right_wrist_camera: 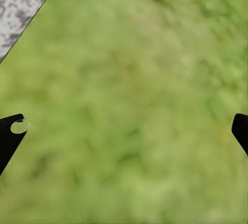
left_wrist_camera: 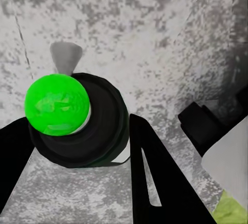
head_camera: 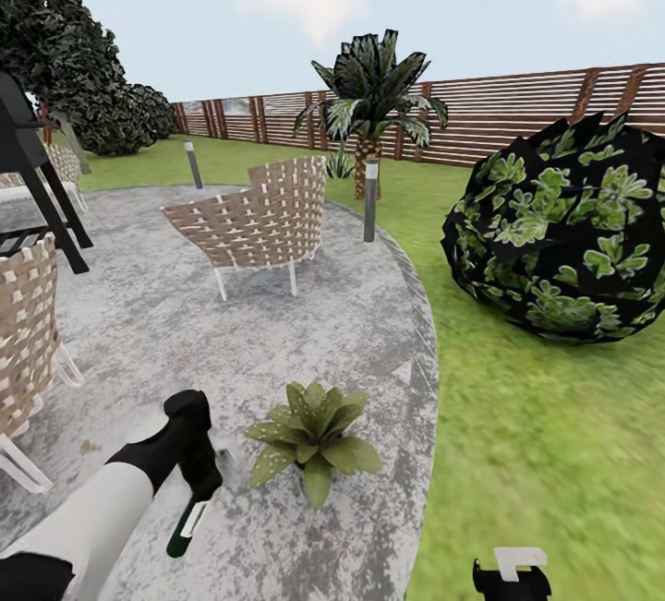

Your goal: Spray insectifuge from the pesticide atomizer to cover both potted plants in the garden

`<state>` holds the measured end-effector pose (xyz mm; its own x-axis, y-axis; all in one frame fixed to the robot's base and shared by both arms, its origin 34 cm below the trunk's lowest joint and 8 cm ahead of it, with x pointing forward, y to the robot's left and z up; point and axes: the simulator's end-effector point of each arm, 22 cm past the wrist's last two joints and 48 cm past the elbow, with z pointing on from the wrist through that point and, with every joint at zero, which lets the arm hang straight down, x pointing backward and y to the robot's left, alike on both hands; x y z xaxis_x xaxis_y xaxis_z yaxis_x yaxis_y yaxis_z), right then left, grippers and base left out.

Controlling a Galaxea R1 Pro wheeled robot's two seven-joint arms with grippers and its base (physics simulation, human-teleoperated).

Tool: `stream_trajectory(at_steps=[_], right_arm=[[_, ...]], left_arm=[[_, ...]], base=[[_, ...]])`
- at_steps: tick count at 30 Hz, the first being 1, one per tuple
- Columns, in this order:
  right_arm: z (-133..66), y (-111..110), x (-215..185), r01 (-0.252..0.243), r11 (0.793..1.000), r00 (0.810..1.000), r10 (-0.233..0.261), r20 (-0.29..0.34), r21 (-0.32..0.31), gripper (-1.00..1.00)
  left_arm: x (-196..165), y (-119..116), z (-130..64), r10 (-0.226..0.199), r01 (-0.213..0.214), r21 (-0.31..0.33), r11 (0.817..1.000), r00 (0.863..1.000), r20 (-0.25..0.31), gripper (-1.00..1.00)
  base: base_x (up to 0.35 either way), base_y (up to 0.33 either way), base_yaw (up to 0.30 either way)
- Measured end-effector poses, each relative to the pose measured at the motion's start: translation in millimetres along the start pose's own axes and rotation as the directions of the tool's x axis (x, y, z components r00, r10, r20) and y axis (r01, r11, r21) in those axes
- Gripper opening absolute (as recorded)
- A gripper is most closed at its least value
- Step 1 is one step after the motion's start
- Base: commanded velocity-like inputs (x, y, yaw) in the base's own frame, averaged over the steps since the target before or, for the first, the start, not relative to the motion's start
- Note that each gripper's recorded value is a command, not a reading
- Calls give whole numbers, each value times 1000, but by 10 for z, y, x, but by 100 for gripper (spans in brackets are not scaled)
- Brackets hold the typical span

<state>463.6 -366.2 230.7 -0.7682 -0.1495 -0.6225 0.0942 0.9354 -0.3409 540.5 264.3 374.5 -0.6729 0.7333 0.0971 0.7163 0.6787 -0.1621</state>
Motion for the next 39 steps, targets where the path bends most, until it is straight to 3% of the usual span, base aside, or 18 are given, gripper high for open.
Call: stream_trajectory(at_steps=[4, 15, 23, 27, 39], right_arm=[[-3, 31, -20, -3, 1000, 1000, 3, 4, -3, 100], [-3, 24, -21, -3, 1000, 1000, 3, 5, -2, 100], [-2, 25, -19, -3, 1000, 1000, 3, 4, -2, 100], [-3, 23, -13, -2, 1000, 1000, 2, 3, -2, 100], [0, 59, 19, 0, 1000, 1000, 0, -3, -8, 100]], left_arm=[[-34, 57, -73, -51, 51, 4, 999, 998, 23, -100], [-31, 65, -82, -53, 53, 0, 999, 998, 21, -100], [-4, 75, -68, -49, 49, -5, 999, 999, 13, -100], [59, 155, -84, -46, 45, -40, 998, 999, -17, -100], [58, 143, -43, -45, 44, -32, 999, 999, -24, -100]], base=[[0, -93, 20], [244, -83, 267], [24, 0, 278], [0, -24, 278], [0, -258, 242]])
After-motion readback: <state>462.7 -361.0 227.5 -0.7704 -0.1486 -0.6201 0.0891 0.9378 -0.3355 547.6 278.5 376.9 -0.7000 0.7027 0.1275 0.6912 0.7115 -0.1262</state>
